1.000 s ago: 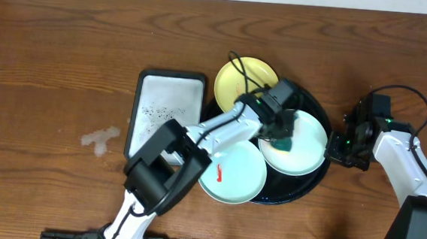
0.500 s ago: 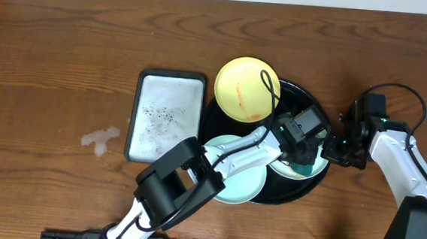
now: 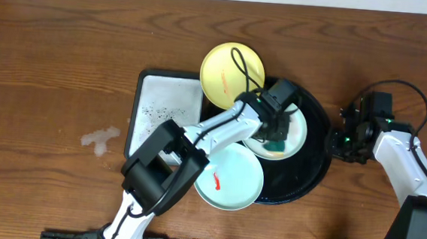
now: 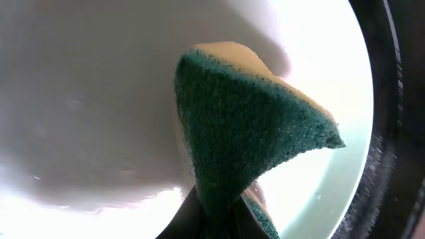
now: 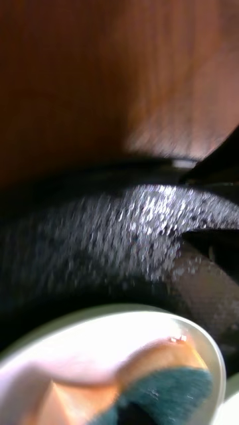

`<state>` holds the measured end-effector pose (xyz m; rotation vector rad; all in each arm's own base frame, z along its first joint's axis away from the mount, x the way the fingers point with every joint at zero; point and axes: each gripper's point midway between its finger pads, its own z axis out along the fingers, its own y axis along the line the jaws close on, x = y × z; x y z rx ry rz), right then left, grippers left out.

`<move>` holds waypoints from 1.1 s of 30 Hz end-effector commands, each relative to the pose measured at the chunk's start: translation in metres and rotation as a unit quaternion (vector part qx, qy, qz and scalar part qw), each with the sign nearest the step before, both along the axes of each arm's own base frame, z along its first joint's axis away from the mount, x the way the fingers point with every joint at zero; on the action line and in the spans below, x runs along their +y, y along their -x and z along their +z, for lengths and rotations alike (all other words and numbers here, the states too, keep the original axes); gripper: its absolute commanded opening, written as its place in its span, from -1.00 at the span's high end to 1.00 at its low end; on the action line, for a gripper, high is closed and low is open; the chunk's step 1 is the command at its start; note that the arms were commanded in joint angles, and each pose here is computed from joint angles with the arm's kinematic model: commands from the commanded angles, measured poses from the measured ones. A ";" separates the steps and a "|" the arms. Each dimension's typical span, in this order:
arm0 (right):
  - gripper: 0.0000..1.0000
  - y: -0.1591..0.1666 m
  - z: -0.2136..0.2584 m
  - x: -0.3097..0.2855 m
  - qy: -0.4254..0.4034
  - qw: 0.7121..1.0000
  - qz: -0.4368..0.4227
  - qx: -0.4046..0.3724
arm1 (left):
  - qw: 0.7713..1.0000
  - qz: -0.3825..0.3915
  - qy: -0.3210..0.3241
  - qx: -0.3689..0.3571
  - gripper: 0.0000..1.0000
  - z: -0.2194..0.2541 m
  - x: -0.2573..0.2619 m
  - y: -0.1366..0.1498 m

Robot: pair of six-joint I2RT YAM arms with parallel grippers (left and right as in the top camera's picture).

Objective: Clean dirty plates on tray and stack at the side
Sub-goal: 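Scrub the right pale green plate with the sponge while right gripper holds rim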

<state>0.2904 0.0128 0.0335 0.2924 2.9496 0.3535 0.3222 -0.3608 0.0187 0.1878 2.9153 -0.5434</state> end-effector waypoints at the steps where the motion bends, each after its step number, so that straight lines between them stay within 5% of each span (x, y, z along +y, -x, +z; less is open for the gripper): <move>1: 0.52 -0.008 0.015 0.026 -0.067 0.994 0.070 -0.045 | 0.998 0.001 -0.055 -0.020 0.85 -0.016 0.022 -0.008; 15: 0.36 -0.031 -0.023 0.063 -0.091 0.988 0.112 -0.062 | 0.998 -0.030 -0.045 -0.011 0.85 -0.016 0.000 0.015; 24: 0.98 -0.021 -0.063 0.053 -0.063 0.995 0.075 0.003 | 0.998 -0.029 -0.048 -0.006 0.85 -0.017 0.002 0.017; 33: 0.97 -0.009 -0.044 -0.004 0.020 0.999 -0.029 0.027 | 0.983 -0.018 -0.170 -0.065 0.85 -0.021 0.051 -0.004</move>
